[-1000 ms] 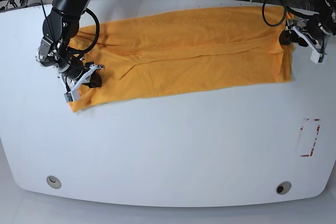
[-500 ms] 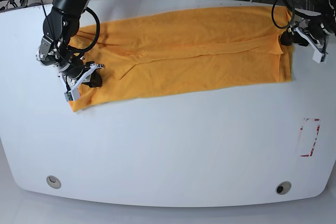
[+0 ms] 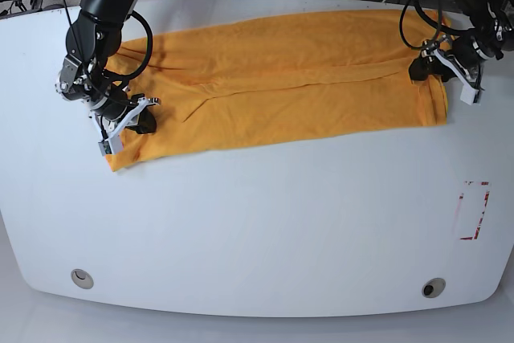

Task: Fold the T-shirt properly
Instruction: 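Grasp the strip end with the left gripper, then fold the strip end with the left gripper toward the right gripper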

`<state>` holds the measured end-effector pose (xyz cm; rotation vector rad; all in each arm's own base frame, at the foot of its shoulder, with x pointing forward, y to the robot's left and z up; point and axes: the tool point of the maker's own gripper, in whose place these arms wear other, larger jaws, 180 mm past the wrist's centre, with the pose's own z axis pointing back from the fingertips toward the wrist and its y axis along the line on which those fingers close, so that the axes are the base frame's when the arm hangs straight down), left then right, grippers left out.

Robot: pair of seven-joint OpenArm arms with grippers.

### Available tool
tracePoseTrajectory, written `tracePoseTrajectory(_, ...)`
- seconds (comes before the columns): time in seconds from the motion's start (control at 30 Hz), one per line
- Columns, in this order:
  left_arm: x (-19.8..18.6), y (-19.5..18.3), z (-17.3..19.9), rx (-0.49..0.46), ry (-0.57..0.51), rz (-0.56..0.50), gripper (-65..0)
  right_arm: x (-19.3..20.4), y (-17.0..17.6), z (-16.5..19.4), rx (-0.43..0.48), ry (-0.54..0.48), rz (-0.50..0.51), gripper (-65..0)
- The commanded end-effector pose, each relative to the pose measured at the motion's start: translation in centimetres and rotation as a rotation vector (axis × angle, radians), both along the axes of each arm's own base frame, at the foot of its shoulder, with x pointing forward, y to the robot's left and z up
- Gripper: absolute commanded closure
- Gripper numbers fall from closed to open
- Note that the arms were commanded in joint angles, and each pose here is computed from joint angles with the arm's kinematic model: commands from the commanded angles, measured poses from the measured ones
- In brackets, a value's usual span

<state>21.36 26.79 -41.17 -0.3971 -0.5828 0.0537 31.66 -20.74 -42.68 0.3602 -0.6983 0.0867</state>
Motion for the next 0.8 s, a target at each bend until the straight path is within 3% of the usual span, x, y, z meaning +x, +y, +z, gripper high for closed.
tracePoseTrajectory(0.0, -1.8, 0.1, -1.4, 0.031, 0.100, -0.025, -23.7, -2.3, -0.6, -2.1, -0.070, 0.132, 0.029, -5.1)
tracePoseTrajectory(0.07, -1.7, -0.7, -1.6, 0.028, 0.107, -0.051, -11.7, -2.3, -0.6, -2.1, -0.070, 0.132, 0.029, -5.1)
tracePoseTrajectory(0.13, -1.7, -1.9, -1.8, 0.033, 0.120, -0.111, -6.9, -2.3, -0.6, -2.1, -0.070, 0.132, 0.029, -5.1)
tracePoseTrajectory(0.23, -1.6, -2.1, -1.3, 0.058, 0.107, -0.135, -6.4, -2.3, -0.6, -2.1, -0.070, 0.132, 0.029, -5.1)
tracePoseTrajectory(0.57, 0.1, -2.7, 4.6, 0.267, -0.014, -0.242, -6.1, -2.4, -0.6, -2.2, -0.070, 0.135, 0.029, -5.1)
tracePoseTrajectory(0.77, 2.6, -4.2, 8.9, 0.341, -0.148, -0.270, -6.1, -2.4, -0.6, -2.2, -0.071, 0.136, 0.029, -5.1)
